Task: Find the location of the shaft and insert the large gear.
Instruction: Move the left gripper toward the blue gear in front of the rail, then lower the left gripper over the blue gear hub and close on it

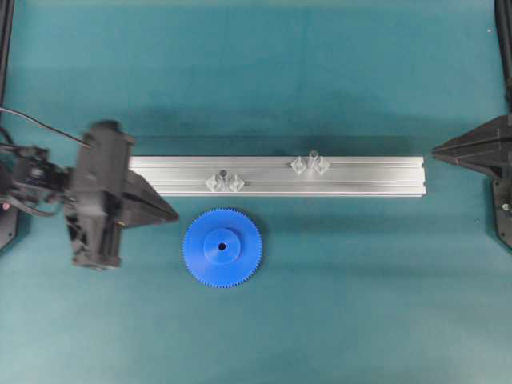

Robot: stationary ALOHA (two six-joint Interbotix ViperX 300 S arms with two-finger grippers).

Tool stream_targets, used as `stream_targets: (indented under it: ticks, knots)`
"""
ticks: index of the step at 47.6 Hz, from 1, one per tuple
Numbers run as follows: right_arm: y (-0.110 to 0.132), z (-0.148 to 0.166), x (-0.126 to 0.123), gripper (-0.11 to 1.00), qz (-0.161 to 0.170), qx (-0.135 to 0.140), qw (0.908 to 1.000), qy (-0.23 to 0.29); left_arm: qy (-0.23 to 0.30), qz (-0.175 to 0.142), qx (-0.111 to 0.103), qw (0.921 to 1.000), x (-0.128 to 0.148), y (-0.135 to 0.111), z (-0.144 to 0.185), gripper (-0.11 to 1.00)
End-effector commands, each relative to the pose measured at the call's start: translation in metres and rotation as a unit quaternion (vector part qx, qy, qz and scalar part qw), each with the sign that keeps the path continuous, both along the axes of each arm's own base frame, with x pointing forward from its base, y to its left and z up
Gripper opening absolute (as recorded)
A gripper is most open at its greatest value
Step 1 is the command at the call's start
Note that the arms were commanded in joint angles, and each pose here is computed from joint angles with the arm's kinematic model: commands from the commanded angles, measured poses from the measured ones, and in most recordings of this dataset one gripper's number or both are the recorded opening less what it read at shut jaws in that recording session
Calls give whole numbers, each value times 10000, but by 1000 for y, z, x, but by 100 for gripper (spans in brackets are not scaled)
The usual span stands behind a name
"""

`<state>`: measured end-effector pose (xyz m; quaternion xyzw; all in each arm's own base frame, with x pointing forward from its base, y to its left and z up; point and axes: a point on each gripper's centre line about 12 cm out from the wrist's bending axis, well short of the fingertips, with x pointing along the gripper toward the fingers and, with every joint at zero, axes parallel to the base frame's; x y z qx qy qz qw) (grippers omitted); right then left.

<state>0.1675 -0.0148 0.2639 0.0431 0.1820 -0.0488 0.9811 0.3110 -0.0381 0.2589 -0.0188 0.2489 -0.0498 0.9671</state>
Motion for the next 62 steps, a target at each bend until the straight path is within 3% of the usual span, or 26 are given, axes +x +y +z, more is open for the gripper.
stream_targets:
  ticks: [1, 25, 29, 38, 43, 62]
  knots:
    - [0, 8, 1, 3, -33, 58, 10000, -5, 28, -73, 19, 10000, 15, -6, 6, 0]
    - [0, 0, -4, 3, -27, 91, 9990, 438, 1165, 10, 54, 9932, 59, -13, -21, 3]
    - [0, 0, -5, 3, -26, 99, 9990, 445, 1352, 44, 33, 9908, 64, -14, -24, 15]
    - [0, -2, -5, 3, -26, 100, 9985, 538, 1639, 347, -321, 9853, 75, -16, -37, 69]
    - [0, -2, -6, 3, -25, 106, 9986, 522, 1744, 387, -371, 9832, 78, -19, -46, 91]
    - [1, -3, -10, 3, -26, 117, 9983, 567, 2306, 383, -259, 9719, 94, -25, -94, 93]
